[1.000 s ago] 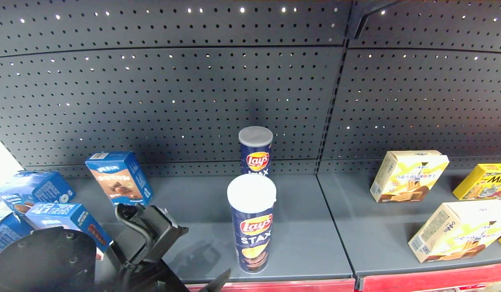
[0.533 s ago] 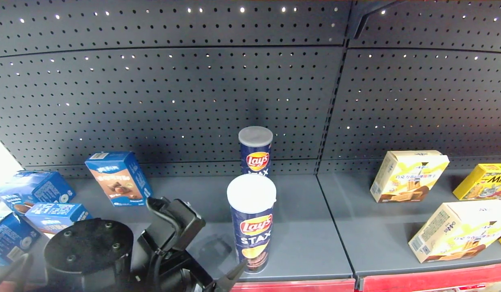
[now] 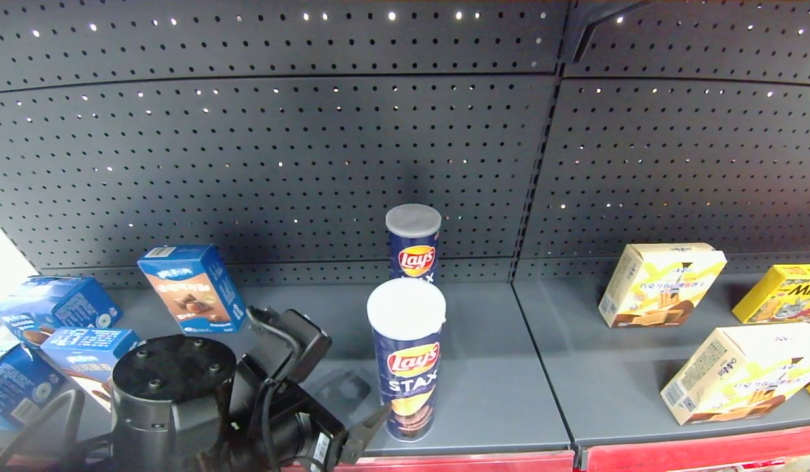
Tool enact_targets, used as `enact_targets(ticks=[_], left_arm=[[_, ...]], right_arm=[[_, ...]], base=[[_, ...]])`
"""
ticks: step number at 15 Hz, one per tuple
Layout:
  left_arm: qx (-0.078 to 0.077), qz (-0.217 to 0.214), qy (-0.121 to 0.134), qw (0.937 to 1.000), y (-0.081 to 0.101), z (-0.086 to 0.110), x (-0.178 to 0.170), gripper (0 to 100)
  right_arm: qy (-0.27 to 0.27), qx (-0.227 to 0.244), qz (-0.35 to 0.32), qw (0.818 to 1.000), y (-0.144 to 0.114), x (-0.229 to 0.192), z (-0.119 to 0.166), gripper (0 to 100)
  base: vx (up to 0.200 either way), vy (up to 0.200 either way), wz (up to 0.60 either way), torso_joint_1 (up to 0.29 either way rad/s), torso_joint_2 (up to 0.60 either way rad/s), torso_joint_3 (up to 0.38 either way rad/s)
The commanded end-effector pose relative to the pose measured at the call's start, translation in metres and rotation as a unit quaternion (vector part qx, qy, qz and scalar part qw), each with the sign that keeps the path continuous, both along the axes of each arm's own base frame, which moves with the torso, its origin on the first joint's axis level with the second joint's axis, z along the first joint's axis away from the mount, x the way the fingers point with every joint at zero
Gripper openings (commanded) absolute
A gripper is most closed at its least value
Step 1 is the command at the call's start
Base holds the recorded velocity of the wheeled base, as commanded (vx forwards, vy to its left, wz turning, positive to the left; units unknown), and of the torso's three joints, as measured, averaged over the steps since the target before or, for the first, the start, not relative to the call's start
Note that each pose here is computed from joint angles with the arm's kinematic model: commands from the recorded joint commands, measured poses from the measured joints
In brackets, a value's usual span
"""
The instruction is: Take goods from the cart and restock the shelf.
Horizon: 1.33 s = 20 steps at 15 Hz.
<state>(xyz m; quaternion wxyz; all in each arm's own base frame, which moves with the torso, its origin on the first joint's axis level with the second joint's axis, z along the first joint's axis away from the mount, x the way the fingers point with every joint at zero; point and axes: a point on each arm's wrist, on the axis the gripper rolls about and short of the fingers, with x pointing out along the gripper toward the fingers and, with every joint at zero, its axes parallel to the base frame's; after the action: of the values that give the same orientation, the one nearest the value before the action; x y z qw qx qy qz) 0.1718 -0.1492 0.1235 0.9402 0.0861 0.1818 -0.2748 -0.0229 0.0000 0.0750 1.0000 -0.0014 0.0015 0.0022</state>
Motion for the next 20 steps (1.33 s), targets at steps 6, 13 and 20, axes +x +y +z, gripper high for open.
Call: enact_targets(ticks=[6,13,20], left_arm=[[0.001,0.013,-0.002,0.9999,0.004,0.0,0.004,100],[0.015,0.043,-0.024,0.9987,0.032,0.005,-0.003,100],[0.029,0.046,-0.003,0.9985,0.008,-0.019,0.031,100]], right_arm=[[0.0,0.0,0.0,1.0,0.0,0.0,0.0,100],[0.0,0.0,0.0,1.0,0.0,0.0,0.0,100],[0.001,0.0,0.0,1.0,0.0,0.0,0.0,100]], base=[[0.0,0.0,0.0,0.0,0.0,0.0],[0.0,0.0,0.0,0.0,0.0,0.0],[0.0,0.0,0.0,0.0,0.0,0.0]])
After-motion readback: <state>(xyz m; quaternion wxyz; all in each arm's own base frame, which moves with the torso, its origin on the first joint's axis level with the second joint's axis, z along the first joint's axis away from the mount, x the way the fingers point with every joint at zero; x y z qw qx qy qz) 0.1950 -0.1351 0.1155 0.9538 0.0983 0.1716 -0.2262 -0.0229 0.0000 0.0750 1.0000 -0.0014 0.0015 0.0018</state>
